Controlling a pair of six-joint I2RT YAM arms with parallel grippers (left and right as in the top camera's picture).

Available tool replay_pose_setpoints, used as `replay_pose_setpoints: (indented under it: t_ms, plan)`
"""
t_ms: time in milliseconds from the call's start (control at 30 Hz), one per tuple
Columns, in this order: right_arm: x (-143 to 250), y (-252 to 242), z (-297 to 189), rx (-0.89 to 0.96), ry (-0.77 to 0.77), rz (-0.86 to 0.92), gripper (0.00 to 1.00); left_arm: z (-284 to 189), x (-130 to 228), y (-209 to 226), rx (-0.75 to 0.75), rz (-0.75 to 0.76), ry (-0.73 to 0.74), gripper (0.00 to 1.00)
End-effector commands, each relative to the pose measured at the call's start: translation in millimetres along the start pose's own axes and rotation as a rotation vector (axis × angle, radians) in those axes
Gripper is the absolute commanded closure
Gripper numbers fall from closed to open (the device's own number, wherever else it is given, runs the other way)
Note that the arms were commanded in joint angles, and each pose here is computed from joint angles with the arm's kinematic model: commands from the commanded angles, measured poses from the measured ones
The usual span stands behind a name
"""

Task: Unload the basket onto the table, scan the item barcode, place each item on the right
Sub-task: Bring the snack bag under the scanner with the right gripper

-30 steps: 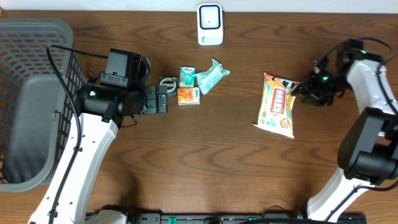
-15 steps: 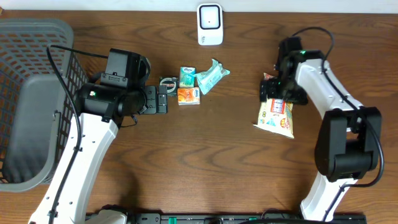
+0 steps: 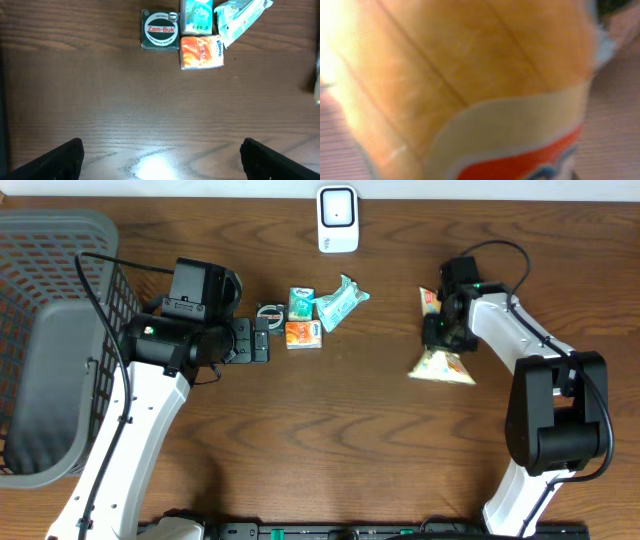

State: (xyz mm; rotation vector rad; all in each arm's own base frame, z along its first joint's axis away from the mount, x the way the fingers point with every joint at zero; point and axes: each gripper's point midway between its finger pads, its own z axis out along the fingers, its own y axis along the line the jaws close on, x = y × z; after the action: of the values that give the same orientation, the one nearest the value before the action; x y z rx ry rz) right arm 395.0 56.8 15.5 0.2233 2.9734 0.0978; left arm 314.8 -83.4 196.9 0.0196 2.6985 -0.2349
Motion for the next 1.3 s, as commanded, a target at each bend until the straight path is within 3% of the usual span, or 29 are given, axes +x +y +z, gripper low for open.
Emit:
replay_pose_setpoints:
  t_ms: [0,367,433,500,667,933,1067,1267]
  plan:
    - [-36.3,50.3,-29.6,-0.19,-0.095,-0.039,0.85,-4.9,-4.1,0.0,-0.002,0.006,-0.019,0.02]
    - [-130.3,162.3,-109.2,-0.398,-0.6,-0.216,0.98,-4.7,-4.1,0.0,-0.002,0.006,-0.019,0.02]
    - [-142.3,179.0,-125.1,-0.397,-0.708,-0.229,0.99,-4.7,-4.1,0.0,-0.002,0.006,-0.019,0.02]
    - [-163.5,199.2,-160.2,-0.328,-0.938,-0.21,0.99,-4.7,-4.1,0.0,-0.002,0.006,-0.019,0.02]
    - [-175.5,231.9,-194.2,-0.358,-1.151,-0.294,0.96,-4.7,-4.1,0.0,-0.002,0.006,-0.019,0.02]
    - [-222.1,246.9,-164.3,-0.39,-1.231,-0.24,0.98,-4.7,-4.1,0.0,-0.002,0.006,-0.019,0.02]
    - [-256.5,260.9,-140.9,-0.342,-1.18,-0.263,0.98,-4.7,-4.1,0.0,-0.002,0.006,-0.019,0.02]
    - [-272.3,256.9,-120.3,-0.231,-1.122,-0.273,0.97,-4.9,-4.1,0.0,-0.002,0.006,-0.019,0.02]
